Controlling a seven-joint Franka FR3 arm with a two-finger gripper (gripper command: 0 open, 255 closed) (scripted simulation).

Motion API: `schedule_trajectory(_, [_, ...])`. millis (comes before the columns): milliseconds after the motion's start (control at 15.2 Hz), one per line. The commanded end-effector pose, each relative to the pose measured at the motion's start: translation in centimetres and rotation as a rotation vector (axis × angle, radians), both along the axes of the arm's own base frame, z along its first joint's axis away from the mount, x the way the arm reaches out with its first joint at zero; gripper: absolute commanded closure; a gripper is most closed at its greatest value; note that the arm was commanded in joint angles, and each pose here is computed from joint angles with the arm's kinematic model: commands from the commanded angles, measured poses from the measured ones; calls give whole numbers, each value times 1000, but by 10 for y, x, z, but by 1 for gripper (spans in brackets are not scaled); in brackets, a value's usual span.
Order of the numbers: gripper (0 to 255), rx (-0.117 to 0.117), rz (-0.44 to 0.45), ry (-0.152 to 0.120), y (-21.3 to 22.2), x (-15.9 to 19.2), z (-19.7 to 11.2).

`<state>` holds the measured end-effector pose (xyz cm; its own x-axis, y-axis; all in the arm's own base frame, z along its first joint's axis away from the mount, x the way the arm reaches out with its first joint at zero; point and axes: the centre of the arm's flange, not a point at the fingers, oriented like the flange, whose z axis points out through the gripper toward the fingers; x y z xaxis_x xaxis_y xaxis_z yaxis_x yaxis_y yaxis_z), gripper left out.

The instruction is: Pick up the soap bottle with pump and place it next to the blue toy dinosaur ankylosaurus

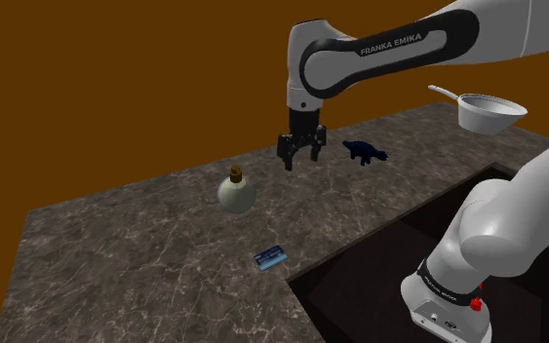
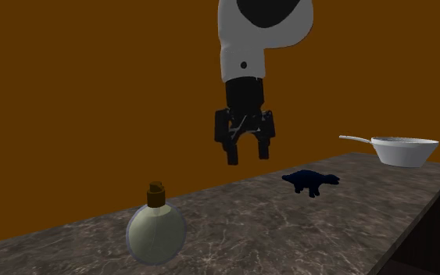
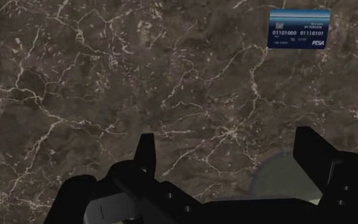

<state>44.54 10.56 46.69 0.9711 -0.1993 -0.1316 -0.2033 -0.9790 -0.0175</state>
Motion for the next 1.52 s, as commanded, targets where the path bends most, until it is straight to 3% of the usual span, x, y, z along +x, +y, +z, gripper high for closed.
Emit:
schedule_trajectory(0, [0,-7,-9,-16,16,19,-5])
schedule_trajectory(924, [0,-61,-62,-121,108,161,-43])
schedule_trajectory(1452, [0,-61,-62,-121,107,161,-83])
